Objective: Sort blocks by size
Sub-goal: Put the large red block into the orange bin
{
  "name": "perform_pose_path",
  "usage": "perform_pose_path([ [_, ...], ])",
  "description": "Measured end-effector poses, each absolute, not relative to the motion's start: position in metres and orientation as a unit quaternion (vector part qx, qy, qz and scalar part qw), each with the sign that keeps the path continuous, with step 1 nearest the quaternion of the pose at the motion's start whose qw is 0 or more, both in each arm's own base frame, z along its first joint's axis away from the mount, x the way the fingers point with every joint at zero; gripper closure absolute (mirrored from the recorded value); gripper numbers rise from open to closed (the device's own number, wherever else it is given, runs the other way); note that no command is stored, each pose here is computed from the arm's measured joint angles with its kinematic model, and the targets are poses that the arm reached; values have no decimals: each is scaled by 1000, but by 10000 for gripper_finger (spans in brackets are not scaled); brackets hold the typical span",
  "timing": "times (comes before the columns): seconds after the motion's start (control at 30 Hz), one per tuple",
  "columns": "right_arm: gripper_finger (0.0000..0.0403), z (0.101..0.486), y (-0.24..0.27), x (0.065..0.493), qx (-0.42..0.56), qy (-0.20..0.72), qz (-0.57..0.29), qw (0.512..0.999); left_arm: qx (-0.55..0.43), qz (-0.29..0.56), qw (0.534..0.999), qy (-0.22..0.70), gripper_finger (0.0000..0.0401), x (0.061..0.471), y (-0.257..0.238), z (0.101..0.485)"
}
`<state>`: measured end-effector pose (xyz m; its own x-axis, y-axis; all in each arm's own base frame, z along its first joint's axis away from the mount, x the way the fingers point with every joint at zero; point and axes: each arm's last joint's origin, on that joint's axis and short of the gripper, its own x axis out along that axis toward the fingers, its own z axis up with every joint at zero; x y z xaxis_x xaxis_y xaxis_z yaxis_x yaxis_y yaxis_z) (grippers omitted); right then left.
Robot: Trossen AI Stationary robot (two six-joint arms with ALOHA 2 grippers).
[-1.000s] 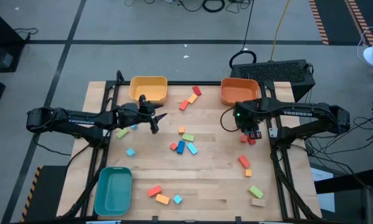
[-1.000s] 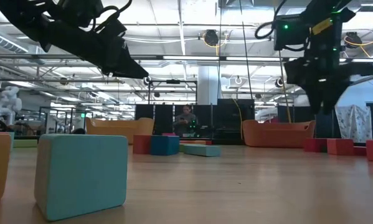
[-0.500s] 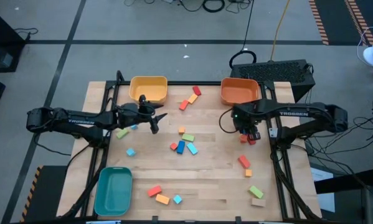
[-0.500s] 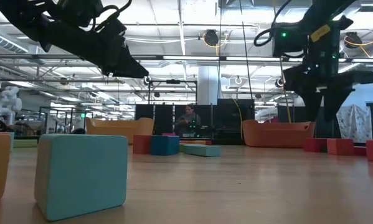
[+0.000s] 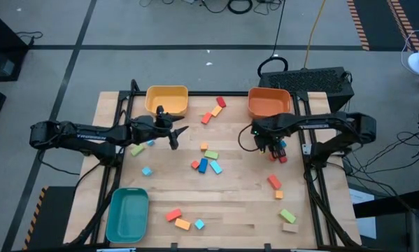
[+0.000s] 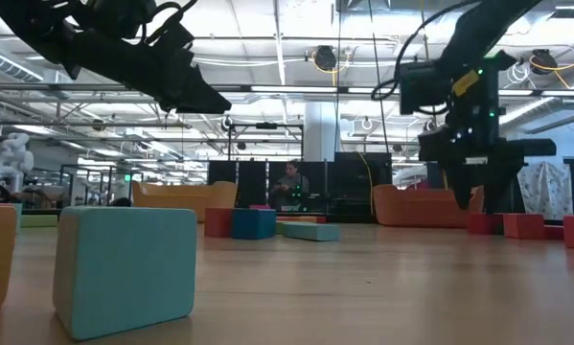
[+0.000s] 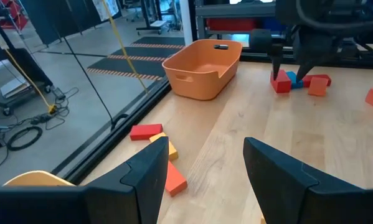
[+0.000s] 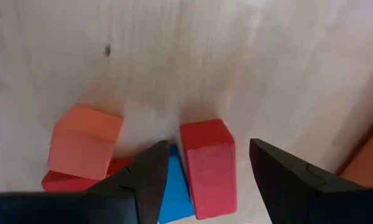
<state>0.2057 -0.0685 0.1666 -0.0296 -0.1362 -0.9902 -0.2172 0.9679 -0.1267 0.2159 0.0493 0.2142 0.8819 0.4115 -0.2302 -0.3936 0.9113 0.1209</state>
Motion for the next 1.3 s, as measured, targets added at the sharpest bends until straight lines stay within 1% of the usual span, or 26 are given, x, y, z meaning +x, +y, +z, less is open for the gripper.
perform_pose_path([
  [0.17, 197, 161, -74, 205, -112, 734, 16, 670, 35, 208, 969, 126, 191, 216, 49, 214],
  [0.5, 237, 160, -92, 199, -87, 735, -1, 673, 34, 208, 969, 126, 191, 216, 49, 214],
  [0.7, 241, 151, -91, 195, -77, 729, 3, 680, 34, 208, 969, 126, 191, 216, 49, 214],
  [0.87, 242, 150, -91, 195, -62, 726, -17, 684, 34, 208, 969, 126, 191, 216, 49, 214],
  [0.97, 255, 150, -91, 195, -54, 726, -25, 686, 33, 208, 969, 126, 191, 216, 49, 214],
  [1.1, 287, 150, -91, 196, -46, 725, -35, 687, 33, 208, 969, 126, 191, 216, 49, 214],
  [1.3, 291, 152, -91, 197, -31, 715, -52, 697, 33, 208, 969, 127, 191, 216, 49, 214],
])
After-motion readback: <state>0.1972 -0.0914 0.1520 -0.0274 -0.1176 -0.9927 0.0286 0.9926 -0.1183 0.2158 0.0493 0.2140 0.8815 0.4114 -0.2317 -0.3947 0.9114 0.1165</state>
